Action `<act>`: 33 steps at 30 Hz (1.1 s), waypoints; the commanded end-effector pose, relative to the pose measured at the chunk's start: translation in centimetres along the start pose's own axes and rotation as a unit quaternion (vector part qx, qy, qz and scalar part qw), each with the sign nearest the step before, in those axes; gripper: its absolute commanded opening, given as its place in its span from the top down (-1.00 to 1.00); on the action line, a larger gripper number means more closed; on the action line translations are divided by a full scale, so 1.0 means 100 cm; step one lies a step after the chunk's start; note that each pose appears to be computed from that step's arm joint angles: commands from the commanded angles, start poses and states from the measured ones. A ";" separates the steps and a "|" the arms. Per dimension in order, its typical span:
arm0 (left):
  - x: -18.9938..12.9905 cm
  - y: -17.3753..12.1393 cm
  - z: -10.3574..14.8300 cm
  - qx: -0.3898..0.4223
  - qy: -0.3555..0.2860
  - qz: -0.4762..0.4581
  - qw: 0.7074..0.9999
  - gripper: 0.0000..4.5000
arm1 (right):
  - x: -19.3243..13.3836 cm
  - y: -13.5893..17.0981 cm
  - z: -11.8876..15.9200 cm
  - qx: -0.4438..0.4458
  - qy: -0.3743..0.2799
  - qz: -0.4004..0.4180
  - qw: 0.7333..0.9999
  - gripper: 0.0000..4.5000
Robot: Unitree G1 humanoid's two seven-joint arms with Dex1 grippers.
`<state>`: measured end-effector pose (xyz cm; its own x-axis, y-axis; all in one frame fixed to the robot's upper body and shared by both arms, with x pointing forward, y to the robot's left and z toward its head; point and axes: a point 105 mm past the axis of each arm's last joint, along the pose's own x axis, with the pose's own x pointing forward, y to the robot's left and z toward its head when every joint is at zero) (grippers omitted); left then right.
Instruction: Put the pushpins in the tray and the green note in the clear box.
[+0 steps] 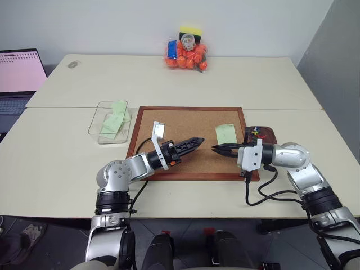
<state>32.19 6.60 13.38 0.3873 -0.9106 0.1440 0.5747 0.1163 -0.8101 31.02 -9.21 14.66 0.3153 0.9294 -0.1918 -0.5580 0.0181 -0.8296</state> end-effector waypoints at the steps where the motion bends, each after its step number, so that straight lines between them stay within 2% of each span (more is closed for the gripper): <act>1: 0.006 -0.010 0.003 0.005 -0.004 -0.023 1.000 -0.94 | 0.003 -0.006 0.015 -0.044 -0.024 -0.001 0.999 1.00; 2: 0.007 -0.012 0.002 0.006 0.000 -0.025 1.000 -0.98 | 0.004 -0.005 0.016 -0.046 -0.026 0.002 0.999 1.00; 17: 0.027 -0.013 -0.014 -0.003 0.027 -0.042 0.999 -0.98 | 0.025 0.000 0.043 -0.090 -0.087 0.003 0.992 1.00; 22: 0.029 -0.011 -0.013 0.007 0.023 -0.039 0.999 -0.68 | 0.025 0.000 0.043 -0.090 -0.087 0.003 0.992 1.00; 33: 0.025 -0.007 -0.005 0.015 0.011 -0.028 0.999 0.35 | 0.026 0.000 0.043 -0.087 -0.091 0.000 0.992 1.00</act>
<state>32.16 3.88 13.37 0.3396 -0.9269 0.1595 0.5986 0.0822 -0.7968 28.88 -5.66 15.01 0.1806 0.9710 -0.1568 -0.4623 -0.0569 -0.8849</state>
